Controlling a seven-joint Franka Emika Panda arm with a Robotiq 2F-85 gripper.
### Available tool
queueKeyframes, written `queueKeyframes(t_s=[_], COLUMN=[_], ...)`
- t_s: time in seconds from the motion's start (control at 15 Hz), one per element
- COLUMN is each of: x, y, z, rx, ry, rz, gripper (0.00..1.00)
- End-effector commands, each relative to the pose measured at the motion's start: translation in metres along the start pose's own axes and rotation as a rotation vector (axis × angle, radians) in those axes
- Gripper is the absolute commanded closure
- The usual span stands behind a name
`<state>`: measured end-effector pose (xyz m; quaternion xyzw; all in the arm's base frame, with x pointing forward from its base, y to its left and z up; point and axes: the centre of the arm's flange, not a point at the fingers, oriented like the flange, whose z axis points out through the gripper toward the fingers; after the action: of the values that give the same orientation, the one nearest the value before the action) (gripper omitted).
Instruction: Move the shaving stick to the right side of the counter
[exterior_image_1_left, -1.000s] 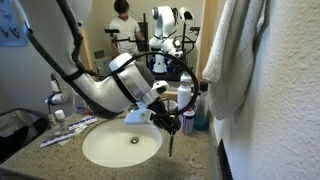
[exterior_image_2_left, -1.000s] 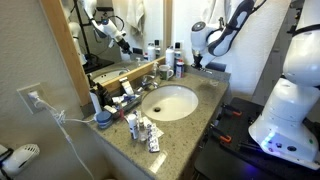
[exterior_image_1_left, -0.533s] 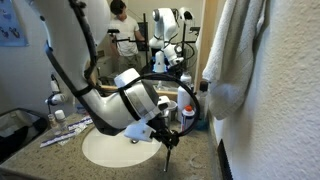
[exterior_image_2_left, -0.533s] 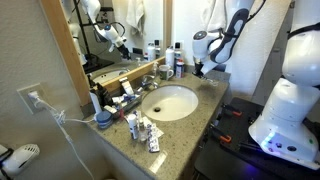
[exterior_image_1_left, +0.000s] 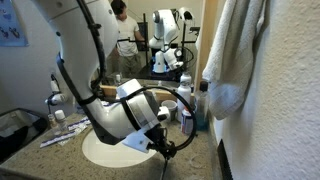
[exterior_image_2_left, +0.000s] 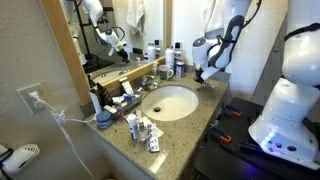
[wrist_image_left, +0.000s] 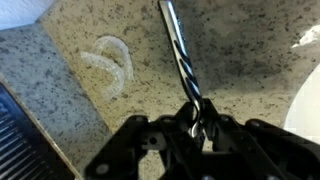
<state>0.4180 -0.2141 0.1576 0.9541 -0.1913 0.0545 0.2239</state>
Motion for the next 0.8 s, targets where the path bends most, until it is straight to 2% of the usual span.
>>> queueKeyframes(t_s=[0.0,0.4,0.73], x=[-0.004,-0.009,-0.001], y=[0.004,0.013,0.026], z=[0.012,0.024,0.024], rx=[-0.005,-0.037,-0.074], ry=[-0.004,-0.031,-0.038], rz=[0.07,0.14,0.162], gripper=[0.96,0.96,0.96])
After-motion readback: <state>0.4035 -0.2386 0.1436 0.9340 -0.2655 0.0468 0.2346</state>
